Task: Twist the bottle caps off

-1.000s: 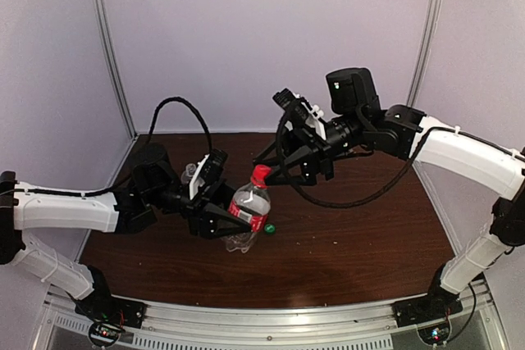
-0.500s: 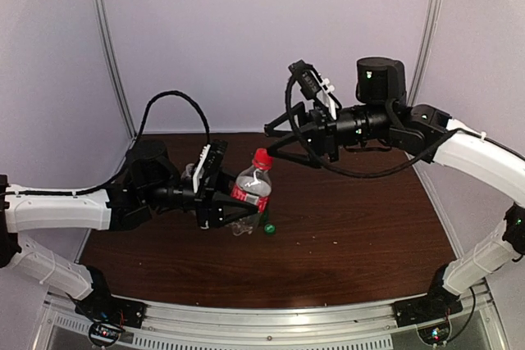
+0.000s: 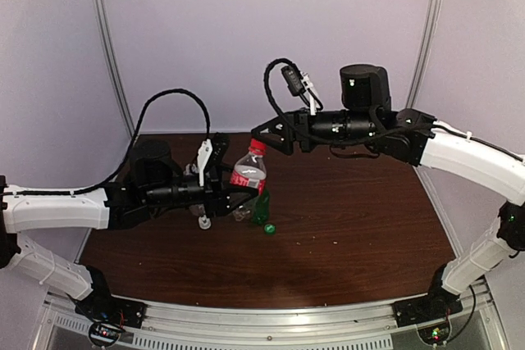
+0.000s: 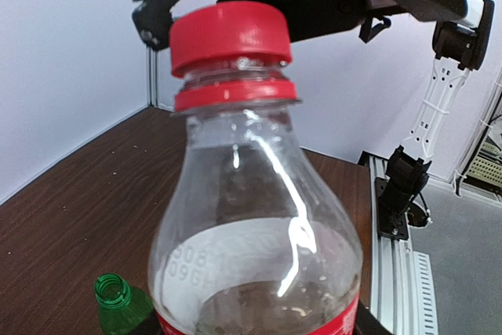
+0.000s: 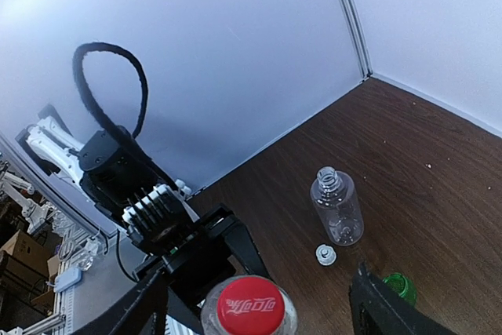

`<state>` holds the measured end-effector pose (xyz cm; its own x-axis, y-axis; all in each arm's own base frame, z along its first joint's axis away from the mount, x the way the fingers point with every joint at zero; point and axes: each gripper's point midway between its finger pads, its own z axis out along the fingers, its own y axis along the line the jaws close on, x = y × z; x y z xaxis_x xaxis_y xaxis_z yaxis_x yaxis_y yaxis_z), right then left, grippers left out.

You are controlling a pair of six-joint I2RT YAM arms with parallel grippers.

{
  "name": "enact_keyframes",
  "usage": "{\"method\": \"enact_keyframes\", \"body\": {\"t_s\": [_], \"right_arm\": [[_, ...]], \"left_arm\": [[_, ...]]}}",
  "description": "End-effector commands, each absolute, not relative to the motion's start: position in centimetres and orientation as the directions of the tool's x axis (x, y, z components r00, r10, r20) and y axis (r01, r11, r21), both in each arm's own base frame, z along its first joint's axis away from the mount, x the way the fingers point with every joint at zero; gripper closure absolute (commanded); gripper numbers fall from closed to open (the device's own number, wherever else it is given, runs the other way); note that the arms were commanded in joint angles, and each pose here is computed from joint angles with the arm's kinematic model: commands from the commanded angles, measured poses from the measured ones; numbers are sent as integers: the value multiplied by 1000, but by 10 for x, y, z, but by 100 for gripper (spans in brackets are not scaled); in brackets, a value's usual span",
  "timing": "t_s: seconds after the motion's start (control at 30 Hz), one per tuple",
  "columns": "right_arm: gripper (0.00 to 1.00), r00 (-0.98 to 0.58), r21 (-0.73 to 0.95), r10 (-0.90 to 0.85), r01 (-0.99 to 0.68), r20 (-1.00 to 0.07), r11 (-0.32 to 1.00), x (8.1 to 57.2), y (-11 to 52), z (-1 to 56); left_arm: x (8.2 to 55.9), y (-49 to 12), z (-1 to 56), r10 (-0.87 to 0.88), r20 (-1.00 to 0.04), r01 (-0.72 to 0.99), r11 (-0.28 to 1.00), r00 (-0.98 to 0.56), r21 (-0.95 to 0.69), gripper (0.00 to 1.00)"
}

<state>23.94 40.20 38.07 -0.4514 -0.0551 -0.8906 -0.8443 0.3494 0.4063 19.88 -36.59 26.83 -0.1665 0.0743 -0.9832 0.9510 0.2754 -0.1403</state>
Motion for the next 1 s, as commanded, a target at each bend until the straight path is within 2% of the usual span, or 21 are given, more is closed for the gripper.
{"method": "enact_keyframes", "body": {"t_s": [0.0,0.1,0.3,0.57,0.87,0.97], "right_arm": [[21,-485,443,-34,-823,-874,355,244,415,378],[27,-492,451,-43,-828,-870,334,241,421,374],[45,-490,456,-44,-836,-871,305,237,425,376],[59,-483,450,-48,-845,-874,290,236,428,376],[85,-453,421,-60,-862,-889,282,235,427,377],[90,-413,380,-66,-882,-909,279,234,423,380]], "left_arm": [[209,-361,295,25,-994,939,333,-104,-90,74],[211,-359,293,28,-994,935,345,-104,-88,74],[211,-358,291,34,-994,932,353,-102,-84,74],[211,-357,288,42,-994,931,356,-101,-79,74],[211,-355,290,39,-995,931,358,-96,-76,74],[209,-355,291,38,-995,933,353,-93,-74,74]]}}
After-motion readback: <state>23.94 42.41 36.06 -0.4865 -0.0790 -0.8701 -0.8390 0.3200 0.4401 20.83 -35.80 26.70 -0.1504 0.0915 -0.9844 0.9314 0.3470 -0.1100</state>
